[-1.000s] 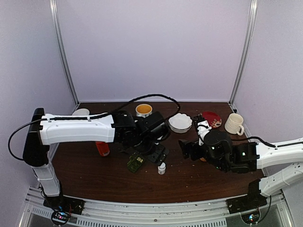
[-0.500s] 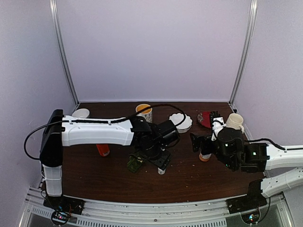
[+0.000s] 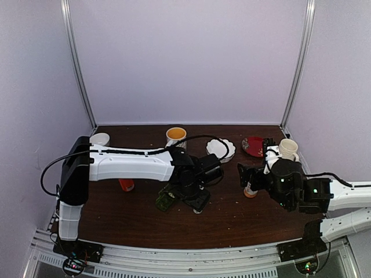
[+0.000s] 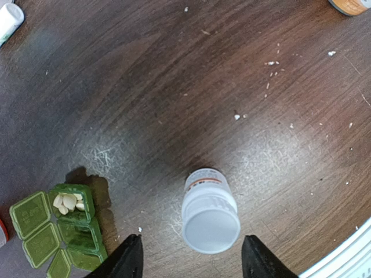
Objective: Sort the pills into containers
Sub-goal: Pick up the pill bottle from the center of the board.
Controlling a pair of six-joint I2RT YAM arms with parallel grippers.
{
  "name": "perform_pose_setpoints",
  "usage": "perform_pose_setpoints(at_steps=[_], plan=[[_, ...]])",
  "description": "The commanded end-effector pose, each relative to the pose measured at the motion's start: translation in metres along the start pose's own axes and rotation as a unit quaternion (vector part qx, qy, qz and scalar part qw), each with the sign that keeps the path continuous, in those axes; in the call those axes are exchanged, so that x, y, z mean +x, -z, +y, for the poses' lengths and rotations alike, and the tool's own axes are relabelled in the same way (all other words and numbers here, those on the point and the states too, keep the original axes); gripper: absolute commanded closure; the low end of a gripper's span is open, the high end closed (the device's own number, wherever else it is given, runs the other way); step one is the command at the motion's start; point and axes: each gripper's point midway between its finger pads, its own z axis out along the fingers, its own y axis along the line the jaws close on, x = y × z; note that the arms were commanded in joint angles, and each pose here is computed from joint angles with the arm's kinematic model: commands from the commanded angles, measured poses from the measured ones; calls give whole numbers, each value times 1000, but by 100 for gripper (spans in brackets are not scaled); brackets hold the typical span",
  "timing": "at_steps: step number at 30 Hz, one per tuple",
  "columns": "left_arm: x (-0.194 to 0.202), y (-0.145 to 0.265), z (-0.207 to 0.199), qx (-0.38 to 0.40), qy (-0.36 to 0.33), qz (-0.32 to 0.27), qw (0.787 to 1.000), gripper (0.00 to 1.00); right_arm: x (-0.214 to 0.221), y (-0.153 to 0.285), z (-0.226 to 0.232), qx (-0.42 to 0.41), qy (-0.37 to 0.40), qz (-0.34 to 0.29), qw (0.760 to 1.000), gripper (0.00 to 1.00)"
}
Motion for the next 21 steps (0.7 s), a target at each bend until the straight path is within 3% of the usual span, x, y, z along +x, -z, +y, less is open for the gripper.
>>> perform_pose_setpoints(at_steps=[1, 21], plan=[[-9, 4, -7, 12, 3, -7, 1000, 42, -3, 2, -6, 9, -5, -8, 1000, 0], [-12, -7, -11, 8, -8, 7, 1000, 58, -1, 5, -10, 4, -8, -10, 1000, 0]])
